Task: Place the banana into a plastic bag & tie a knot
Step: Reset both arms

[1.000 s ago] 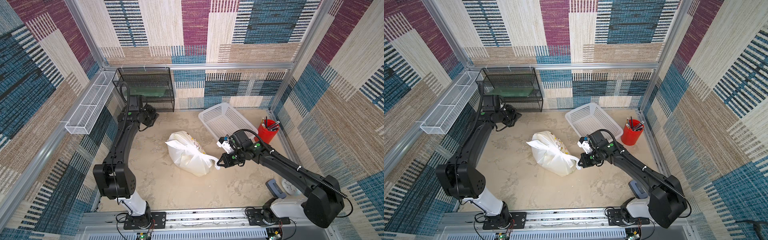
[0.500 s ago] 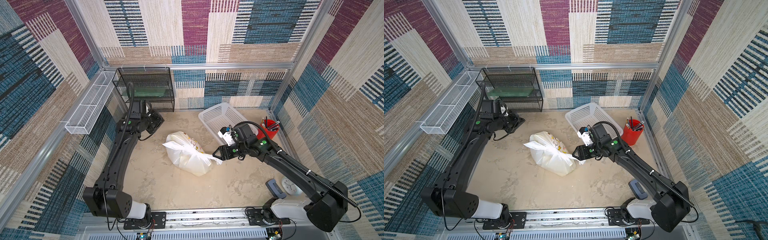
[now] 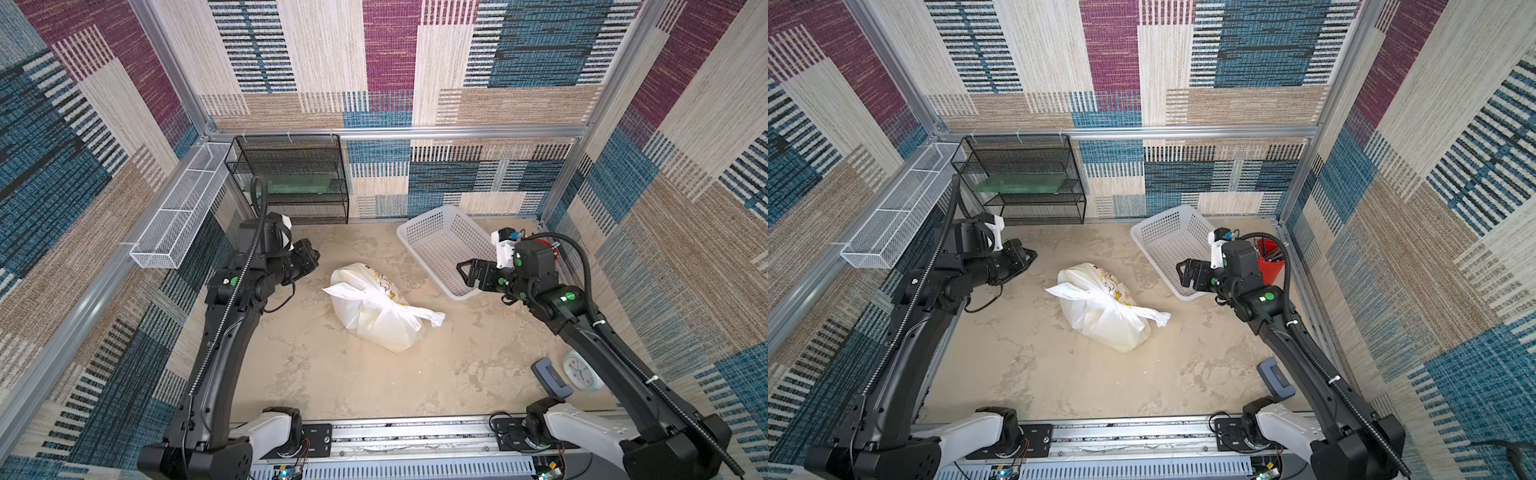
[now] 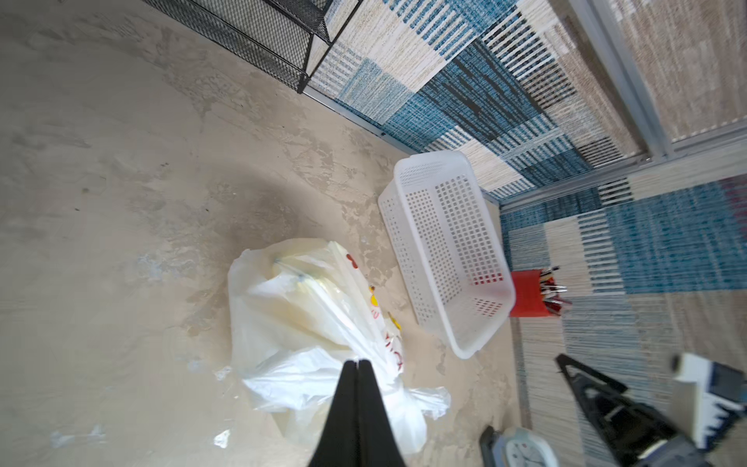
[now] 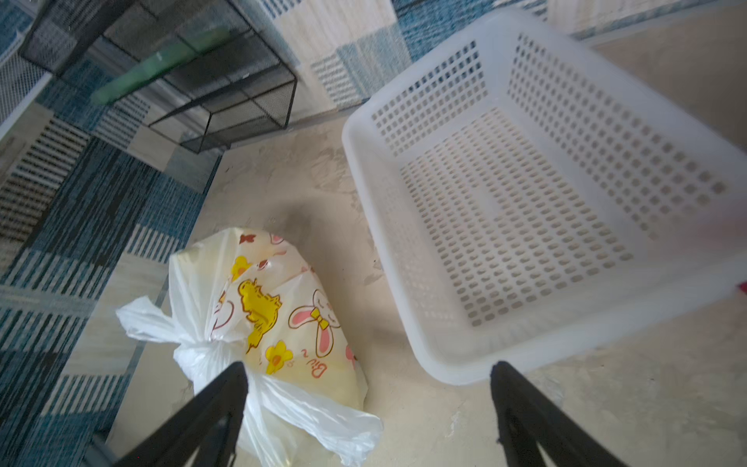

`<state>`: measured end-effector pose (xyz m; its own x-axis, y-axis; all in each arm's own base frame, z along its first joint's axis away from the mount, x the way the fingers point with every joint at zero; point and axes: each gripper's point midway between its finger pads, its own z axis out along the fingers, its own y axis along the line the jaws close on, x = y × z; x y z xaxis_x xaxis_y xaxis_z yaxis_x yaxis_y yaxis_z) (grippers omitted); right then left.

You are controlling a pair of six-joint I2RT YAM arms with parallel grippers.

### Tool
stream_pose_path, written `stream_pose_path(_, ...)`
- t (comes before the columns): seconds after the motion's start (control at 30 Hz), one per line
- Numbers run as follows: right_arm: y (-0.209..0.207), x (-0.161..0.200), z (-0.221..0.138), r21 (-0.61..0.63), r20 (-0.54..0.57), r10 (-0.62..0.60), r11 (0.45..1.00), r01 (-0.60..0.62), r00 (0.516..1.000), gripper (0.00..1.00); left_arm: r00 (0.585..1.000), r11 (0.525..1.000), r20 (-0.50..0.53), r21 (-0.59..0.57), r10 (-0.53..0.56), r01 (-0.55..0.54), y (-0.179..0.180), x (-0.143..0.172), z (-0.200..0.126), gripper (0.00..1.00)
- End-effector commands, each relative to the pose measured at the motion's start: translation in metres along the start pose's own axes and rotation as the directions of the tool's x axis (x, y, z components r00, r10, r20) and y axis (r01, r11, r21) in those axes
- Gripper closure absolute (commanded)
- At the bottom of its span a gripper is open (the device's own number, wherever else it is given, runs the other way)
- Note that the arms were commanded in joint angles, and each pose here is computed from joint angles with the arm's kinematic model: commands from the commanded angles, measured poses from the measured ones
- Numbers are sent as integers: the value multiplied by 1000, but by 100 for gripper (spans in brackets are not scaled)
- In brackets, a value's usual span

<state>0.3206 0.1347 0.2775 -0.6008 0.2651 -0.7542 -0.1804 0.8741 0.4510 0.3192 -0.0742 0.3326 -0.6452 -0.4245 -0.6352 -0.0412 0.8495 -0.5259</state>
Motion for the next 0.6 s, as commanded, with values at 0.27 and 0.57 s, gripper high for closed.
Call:
stream_pose_path(0.27,-105,-41,-55,447,417,-118,890,-90,901,5,865,880,287,-369,413,-298,85,14,-33,0)
stream_pose_path(0.57,-182,5,-36,598,349,-193,799,-59,917,5,882,818,80,-422,464,-391,145,84,16,0)
